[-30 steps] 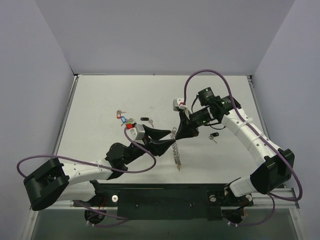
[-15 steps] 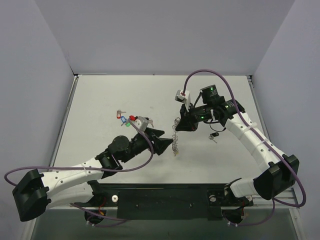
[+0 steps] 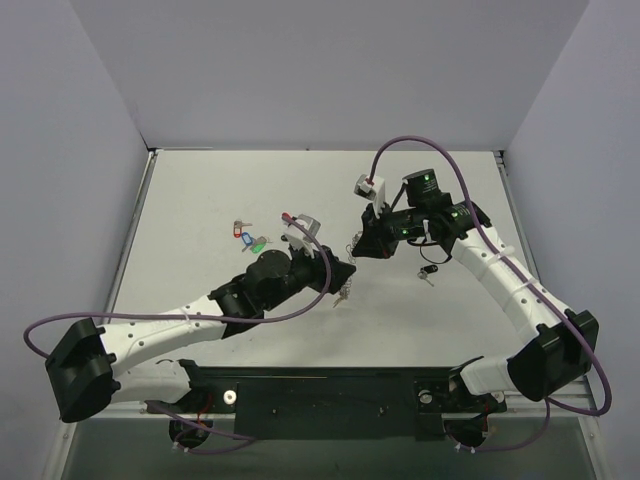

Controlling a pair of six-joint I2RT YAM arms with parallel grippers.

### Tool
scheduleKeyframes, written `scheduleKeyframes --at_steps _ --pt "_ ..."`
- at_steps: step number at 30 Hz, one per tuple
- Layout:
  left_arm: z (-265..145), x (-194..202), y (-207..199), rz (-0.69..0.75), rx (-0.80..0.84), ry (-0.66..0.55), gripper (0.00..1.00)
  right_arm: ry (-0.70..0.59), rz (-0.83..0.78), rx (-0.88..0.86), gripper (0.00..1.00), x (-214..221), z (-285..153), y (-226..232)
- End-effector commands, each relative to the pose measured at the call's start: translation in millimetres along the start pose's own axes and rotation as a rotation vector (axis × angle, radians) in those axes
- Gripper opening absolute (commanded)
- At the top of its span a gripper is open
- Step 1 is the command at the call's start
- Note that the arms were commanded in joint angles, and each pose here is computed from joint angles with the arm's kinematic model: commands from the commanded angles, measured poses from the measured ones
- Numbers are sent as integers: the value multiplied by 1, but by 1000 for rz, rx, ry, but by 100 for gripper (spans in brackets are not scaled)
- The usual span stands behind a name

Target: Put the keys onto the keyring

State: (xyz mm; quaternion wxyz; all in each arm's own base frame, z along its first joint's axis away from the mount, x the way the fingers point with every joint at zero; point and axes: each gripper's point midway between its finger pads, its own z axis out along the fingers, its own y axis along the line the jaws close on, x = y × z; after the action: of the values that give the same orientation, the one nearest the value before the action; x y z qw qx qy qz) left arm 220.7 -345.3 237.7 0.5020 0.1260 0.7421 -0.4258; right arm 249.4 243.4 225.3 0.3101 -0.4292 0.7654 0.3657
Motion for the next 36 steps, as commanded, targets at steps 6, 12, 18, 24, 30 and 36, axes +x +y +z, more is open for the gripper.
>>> scheduleKeyframes --at_steps 6,12,18,24,30,36 --pt "12 -12 8 22 -84 -18 57 -78 -6 32 0 -17 -11 3" --pt "19 -11 5 27 -75 -6 57 -75 30 62 0 -16 -8 -4" --pt "25 -7 12 48 -107 0 42 -63 59 75 0 -15 -6 -7" --pt "31 1 20 81 -143 43 12 -24 76 98 0 -11 -1 -11" --pt "29 -3 30 94 -200 33 0 50 85 129 0 -4 -1 -14" --pt "21 -7 35 114 -226 14 0 258 67 99 0 18 1 -7"
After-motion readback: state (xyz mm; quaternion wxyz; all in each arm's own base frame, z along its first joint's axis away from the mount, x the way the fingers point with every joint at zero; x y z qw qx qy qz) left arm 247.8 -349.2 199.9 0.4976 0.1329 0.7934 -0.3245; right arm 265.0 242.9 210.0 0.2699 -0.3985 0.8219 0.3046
